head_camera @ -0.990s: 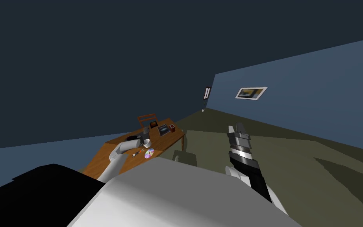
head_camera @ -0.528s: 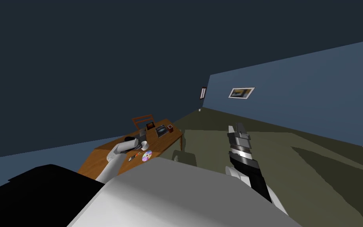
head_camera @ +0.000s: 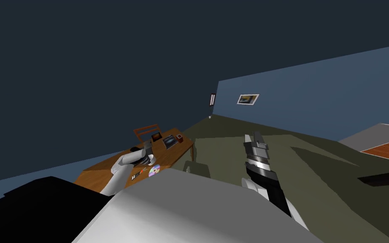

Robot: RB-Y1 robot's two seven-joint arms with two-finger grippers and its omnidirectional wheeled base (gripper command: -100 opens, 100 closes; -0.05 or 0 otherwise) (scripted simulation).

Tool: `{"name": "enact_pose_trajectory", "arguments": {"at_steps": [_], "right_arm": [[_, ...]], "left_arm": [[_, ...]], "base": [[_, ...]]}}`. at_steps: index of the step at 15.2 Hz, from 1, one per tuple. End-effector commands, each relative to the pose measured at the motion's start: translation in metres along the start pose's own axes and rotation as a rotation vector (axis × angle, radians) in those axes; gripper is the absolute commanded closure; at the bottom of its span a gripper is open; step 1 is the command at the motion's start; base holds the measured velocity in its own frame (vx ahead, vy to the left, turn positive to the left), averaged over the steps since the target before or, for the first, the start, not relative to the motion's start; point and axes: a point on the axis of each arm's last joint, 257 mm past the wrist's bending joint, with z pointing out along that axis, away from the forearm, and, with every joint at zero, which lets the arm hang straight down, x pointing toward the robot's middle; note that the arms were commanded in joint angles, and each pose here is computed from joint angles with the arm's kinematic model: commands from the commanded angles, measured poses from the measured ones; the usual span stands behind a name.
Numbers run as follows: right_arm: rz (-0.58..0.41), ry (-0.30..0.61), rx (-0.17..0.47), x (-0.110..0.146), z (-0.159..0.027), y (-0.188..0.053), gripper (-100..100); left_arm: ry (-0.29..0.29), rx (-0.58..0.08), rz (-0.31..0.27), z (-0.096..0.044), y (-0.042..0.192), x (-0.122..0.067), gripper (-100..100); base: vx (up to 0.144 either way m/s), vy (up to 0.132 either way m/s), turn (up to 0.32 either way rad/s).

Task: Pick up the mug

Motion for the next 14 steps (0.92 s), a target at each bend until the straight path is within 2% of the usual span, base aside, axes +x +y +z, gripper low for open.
{"name": "enact_pose_trajectory", "arguments": {"at_steps": [1,2,3,4,5,6,9,10,12,14], "right_arm": [[0.0,0.0,0.0,0.0,0.0,0.0,0],[0.0,0.0,0.0,0.0,0.0,0.0,0],[0.0,0.0,0.0,0.0,0.0,0.0,0],[0.0,0.0,0.0,0.0,0.0,0.0,0],[0.0,0.0,0.0,0.0,0.0,0.0,0],[0.0,0.0,0.0,0.0,0.0,0.0,0],[0.0,0.0,0.0,0.0,0.0,0.0,0],[0.0,0.0,0.0,0.0,0.0,0.0,0],[0.0,0.0,0.0,0.0,0.0,0.0,0],[0.0,0.0,0.0,0.0,0.0,0.0,0]], "left_arm": [[-0.024,-0.06,-0.045,0.003,0.012,-0.011,-100],[-0.026,-0.065,-0.045,0.003,0.013,-0.012,-100],[-0.038,-0.104,-0.081,0.004,0.02,-0.019,-100],[-0.043,-0.113,-0.081,0.004,0.023,-0.02,-100],[-0.051,-0.145,-0.114,0.005,0.029,-0.025,-100],[-0.057,-0.158,-0.114,0.005,0.032,-0.027,-100],[-0.081,-0.237,-0.17,0.004,0.049,-0.037,-100],[-0.081,-0.237,-0.17,0.004,0.049,-0.037,-100],[-0.097,-0.298,-0.214,0.002,0.063,-0.044,-100],[-0.103,-0.321,-0.23,0.002,0.068,-0.046,-100]], "base": [[-0.009,0.02,-0.153],[-0.011,0.023,-0.159],[-0.014,0.03,-0.21],[-0.016,0.033,-0.181],[-0.016,0.036,-0.181],[-0.017,0.039,-0.122],[-0.017,0.045,-0.149],[-0.013,0.05,-0.134],[-0.02,0.049,-0.15],[-0.016,0.048,-0.114]]}}
